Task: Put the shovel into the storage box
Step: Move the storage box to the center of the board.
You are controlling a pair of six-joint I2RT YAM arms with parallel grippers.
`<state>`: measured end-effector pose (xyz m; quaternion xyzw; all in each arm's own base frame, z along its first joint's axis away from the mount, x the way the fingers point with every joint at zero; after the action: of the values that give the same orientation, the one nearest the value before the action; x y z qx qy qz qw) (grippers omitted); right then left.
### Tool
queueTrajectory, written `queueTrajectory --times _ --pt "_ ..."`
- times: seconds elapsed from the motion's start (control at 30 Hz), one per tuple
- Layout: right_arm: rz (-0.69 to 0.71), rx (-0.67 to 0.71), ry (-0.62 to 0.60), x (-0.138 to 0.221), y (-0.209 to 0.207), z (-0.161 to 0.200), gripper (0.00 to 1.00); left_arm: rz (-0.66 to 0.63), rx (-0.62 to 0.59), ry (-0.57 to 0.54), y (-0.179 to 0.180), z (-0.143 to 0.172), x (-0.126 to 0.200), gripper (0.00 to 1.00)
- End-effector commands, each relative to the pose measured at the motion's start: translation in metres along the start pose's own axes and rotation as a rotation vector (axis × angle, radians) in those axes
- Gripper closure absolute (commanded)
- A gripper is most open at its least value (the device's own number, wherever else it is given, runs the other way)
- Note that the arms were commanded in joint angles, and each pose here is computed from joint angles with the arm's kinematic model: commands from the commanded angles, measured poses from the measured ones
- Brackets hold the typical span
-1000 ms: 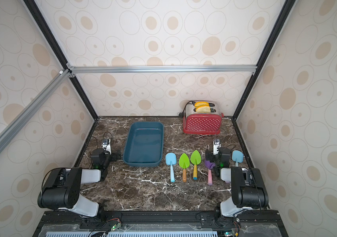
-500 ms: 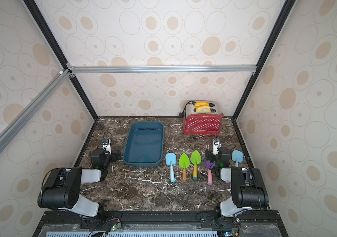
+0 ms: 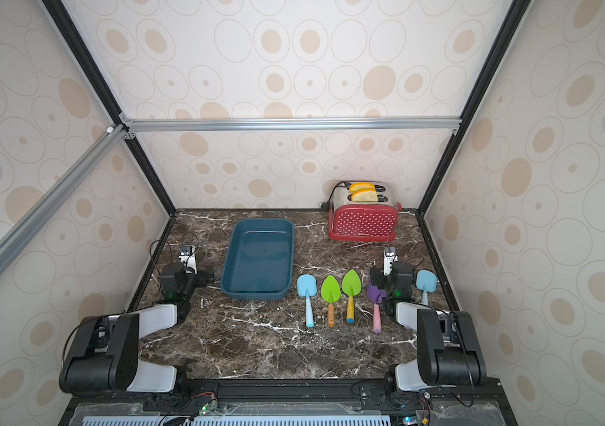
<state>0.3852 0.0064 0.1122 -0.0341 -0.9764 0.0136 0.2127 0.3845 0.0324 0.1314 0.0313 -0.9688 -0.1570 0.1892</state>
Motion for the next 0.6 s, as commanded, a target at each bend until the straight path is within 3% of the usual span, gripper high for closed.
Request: queueTrajectory --times 0.0,0.23,0.37,0.47,0.57 --pt "0.085 0.067 -0.001 0.009 0.002 -0.023 0.02 -0.056 0.078 -0.025 0.020 -0.029 0.010 0.01" --pt "0.071 -0.048 0.050 0.041 0.007 -0.071 0.03 -0.075 0.231 0.023 0.041 -0.074 0.029 0.03" --pt "-0.015 -0.175 0.135 0.068 0.022 -0.088 0.03 0.021 0.287 0.091 0.034 -0.093 0.030 0.05" --pt "-0.202 -0.149 0.168 0.088 0.062 -0.097 0.10 0.195 0.313 0.125 0.009 -0.108 0.021 0.18" --pt "-0.231 -0.140 0.197 0.103 0.080 -0.098 0.24 0.318 0.328 0.169 -0.009 -0.112 0.011 0.41"
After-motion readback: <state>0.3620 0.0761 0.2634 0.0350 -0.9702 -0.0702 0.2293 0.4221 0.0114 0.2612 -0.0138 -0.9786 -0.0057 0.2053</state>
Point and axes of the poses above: each gripper's point midway between its finger pads, its own x axis back along the fingers, its own y axis along the line the jaws close on, z = x × y, the point moved 1 cm from there along x, back along the fingers, and after that the axes turned 15 degrees about -x, right-handed, at the moved point
